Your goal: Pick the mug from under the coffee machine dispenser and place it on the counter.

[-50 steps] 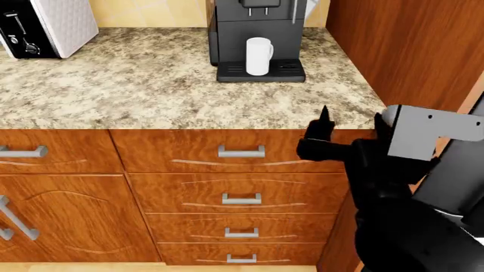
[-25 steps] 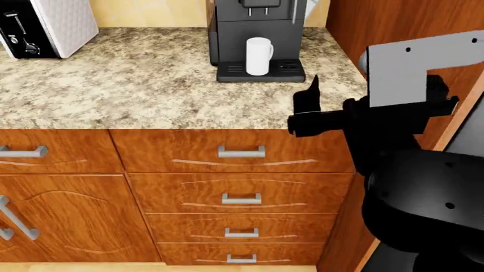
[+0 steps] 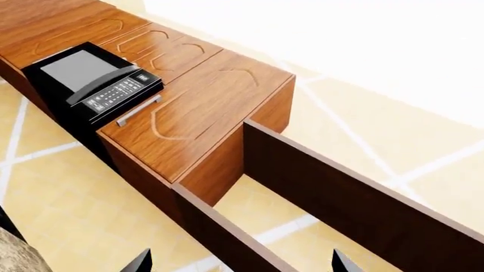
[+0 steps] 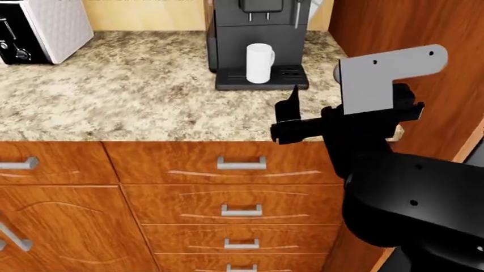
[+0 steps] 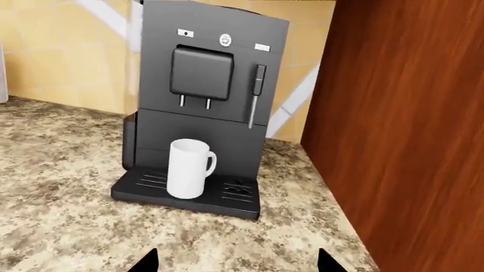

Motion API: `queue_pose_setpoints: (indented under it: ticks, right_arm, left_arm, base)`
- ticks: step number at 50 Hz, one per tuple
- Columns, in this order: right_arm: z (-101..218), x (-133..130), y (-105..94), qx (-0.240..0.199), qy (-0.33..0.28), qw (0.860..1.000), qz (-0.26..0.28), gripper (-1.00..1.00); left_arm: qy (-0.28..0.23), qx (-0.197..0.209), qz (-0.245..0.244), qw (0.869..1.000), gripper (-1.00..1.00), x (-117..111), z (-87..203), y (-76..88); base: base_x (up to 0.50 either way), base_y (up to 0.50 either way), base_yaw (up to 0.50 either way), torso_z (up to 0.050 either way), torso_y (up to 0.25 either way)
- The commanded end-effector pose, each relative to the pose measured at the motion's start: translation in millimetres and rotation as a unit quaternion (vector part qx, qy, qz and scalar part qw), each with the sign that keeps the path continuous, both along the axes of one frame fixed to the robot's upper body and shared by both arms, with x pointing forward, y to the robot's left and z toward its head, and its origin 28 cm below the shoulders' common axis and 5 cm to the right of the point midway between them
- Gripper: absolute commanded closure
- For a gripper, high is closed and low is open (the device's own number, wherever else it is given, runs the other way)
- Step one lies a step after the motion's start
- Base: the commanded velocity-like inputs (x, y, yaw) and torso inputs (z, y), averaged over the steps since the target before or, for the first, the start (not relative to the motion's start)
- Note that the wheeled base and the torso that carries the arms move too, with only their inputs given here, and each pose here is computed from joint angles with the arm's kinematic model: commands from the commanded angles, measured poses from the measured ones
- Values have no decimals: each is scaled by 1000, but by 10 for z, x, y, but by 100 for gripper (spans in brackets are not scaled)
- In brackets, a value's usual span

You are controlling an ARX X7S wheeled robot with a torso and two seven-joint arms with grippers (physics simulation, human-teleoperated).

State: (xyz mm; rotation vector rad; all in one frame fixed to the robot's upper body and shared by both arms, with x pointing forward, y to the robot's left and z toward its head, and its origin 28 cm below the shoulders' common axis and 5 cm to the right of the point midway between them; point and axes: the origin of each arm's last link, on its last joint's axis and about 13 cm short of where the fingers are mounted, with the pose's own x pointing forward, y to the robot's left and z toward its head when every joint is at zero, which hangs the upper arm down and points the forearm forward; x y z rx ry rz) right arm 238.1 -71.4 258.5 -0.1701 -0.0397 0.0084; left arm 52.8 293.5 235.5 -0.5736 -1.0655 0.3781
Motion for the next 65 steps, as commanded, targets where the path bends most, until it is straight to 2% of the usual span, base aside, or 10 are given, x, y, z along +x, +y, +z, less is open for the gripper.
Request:
queue_pose_setpoints:
  ticks: [1, 47, 50, 65]
  right_arm:
    - [-63, 36, 53, 21, 5, 1000, 22, -100]
    - [-216, 41, 55, 43, 29, 998, 27, -100]
    - [-239, 7, 73, 56, 36, 997, 36, -100]
    - [-255, -69, 83, 66, 44, 995, 54, -100]
  left_arm:
    - [-1, -4, 2, 1000, -100, -8, -7, 10]
    - [-3, -8, 3, 1000, -100, -23, -6, 22]
    - [-4, -10, 3, 1000, -100, -25, -16, 30]
    - [-4, -12, 4, 1000, -100, -37, -13, 33]
  base:
    - [383, 0, 0, 0, 0]
    - [383, 0, 0, 0, 0]
    - [0, 0, 0, 0, 3]
    - [0, 0, 0, 0, 0]
